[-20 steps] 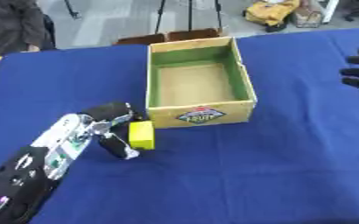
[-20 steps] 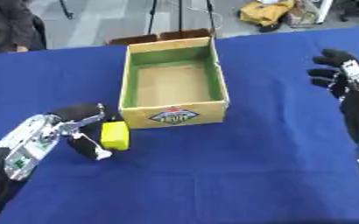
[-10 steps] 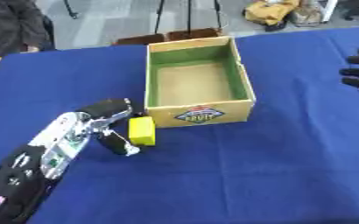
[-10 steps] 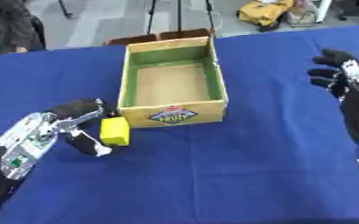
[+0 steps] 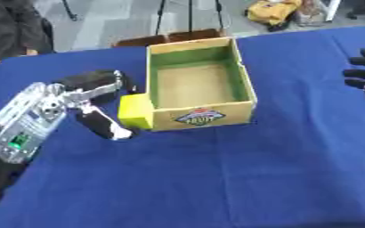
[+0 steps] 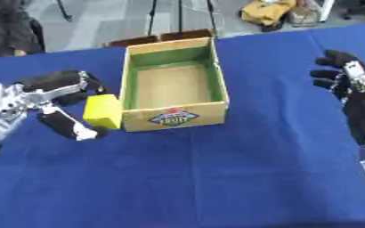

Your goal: Pick up objects on the table and place them in the box.

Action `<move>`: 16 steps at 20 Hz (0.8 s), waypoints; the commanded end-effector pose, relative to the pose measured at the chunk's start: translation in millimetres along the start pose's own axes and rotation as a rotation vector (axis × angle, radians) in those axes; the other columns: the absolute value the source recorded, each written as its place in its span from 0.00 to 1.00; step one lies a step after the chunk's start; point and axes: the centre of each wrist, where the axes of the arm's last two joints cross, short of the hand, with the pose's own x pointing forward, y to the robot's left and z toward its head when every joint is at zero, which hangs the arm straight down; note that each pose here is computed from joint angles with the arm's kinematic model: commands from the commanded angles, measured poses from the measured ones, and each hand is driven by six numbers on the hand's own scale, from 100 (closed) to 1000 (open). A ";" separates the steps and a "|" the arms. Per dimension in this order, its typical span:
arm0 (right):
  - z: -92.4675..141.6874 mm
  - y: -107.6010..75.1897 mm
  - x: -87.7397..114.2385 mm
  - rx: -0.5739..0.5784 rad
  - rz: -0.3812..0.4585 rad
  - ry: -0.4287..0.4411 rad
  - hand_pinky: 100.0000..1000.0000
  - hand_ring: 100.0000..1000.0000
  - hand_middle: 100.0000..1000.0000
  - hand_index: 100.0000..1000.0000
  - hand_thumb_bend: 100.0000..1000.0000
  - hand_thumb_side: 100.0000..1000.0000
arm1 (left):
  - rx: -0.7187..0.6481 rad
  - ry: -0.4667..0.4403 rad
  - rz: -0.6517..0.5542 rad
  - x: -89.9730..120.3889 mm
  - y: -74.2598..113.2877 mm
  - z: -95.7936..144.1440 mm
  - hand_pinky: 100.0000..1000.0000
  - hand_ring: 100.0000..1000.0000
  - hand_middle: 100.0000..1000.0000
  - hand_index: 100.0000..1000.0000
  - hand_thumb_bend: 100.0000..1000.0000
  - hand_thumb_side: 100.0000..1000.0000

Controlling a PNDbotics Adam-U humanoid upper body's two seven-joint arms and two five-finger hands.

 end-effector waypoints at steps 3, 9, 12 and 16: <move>-3.5 -5.5 7.2 0.003 0.019 -0.021 0.79 0.75 0.76 0.87 0.00 0.84 | 0.094 0.049 -0.048 0.6 33.0 -10.2 0.00 0.03 0.02 0.18 0.01 0.14; -5.4 -2.0 8.2 0.017 0.012 -0.026 0.79 0.75 0.76 0.87 0.00 0.85 | 0.113 0.114 -0.072 -12.4 32.6 -57.1 0.03 0.07 0.06 0.21 0.02 0.14; -6.1 -0.4 8.2 0.024 0.009 -0.025 0.79 0.75 0.76 0.87 0.00 0.85 | 0.104 0.159 -0.063 -26.7 25.0 -77.5 0.04 0.07 0.06 0.22 0.02 0.14; -7.2 1.3 8.7 0.035 0.009 -0.026 0.79 0.75 0.76 0.87 0.00 0.85 | 0.112 0.202 -0.046 -42.0 12.5 -93.8 0.04 0.07 0.06 0.22 0.01 0.15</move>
